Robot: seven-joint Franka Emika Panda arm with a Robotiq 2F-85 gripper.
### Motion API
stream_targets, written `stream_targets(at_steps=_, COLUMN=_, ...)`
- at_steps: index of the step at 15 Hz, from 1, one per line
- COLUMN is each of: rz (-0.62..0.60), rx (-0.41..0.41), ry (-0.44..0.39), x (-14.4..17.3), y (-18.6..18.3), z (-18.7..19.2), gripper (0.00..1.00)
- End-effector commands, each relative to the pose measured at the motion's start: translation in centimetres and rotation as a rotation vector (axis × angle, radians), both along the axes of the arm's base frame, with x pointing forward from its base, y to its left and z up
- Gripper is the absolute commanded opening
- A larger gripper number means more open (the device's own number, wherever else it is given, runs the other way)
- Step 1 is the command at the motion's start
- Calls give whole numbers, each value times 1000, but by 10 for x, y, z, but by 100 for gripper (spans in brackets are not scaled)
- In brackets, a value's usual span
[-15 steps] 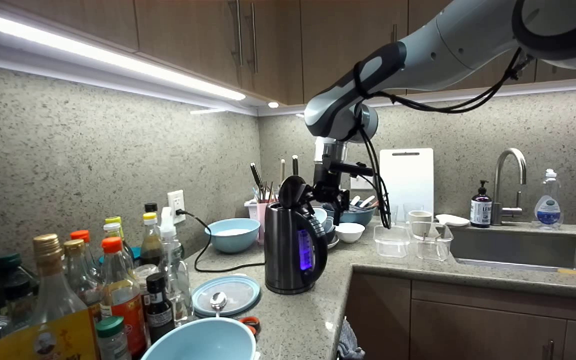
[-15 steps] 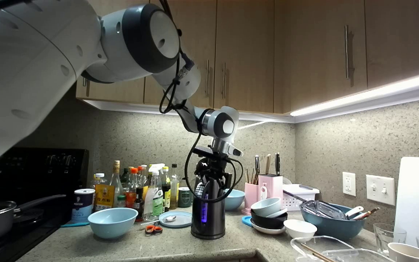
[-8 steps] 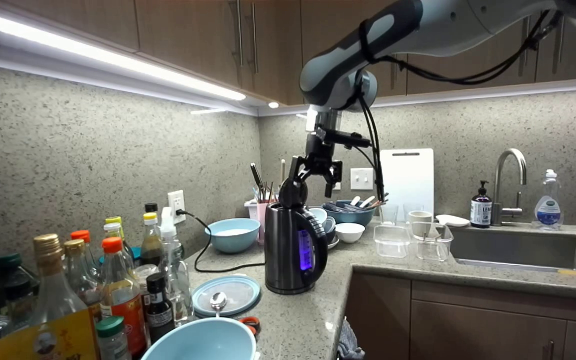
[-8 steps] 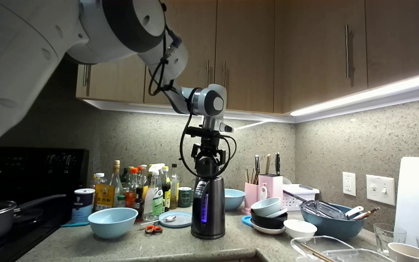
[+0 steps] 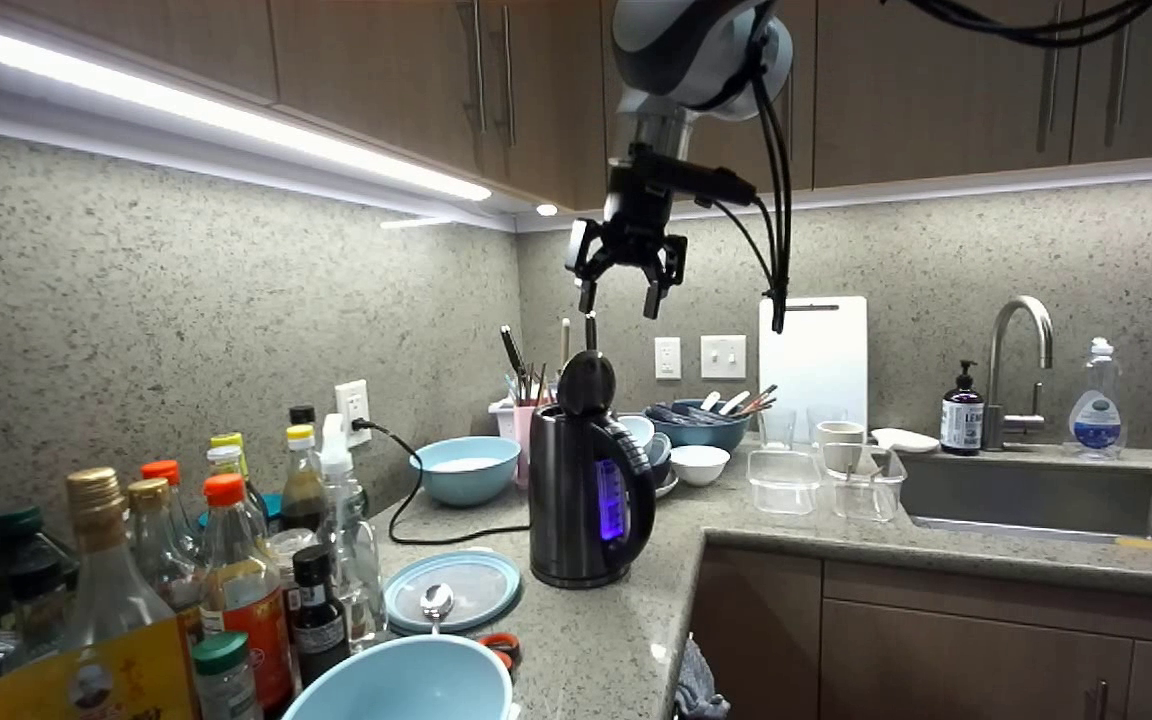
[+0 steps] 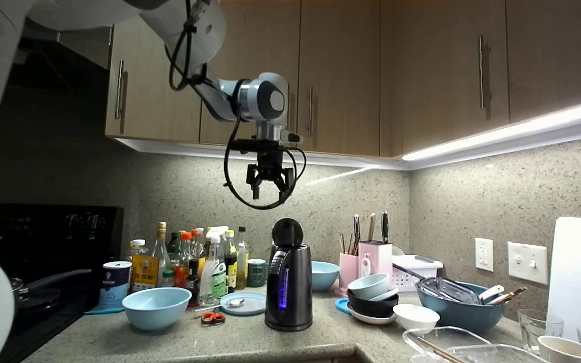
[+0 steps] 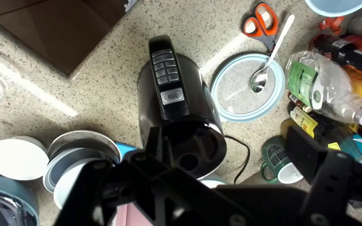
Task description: Open the kittle
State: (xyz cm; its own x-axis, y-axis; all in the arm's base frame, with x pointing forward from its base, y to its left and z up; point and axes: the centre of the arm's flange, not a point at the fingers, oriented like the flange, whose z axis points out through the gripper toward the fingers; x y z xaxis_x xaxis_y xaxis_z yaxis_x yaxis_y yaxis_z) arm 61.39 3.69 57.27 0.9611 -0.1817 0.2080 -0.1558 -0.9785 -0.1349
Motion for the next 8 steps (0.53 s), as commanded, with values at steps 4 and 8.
stream_targets(at_steps=4, rz=-23, rx=12, ry=-59, x=-27, y=9, z=25, gripper=100)
stream_targets(at_steps=8, rz=-26, rx=11, ry=-58, x=-29, y=8, z=20, gripper=100)
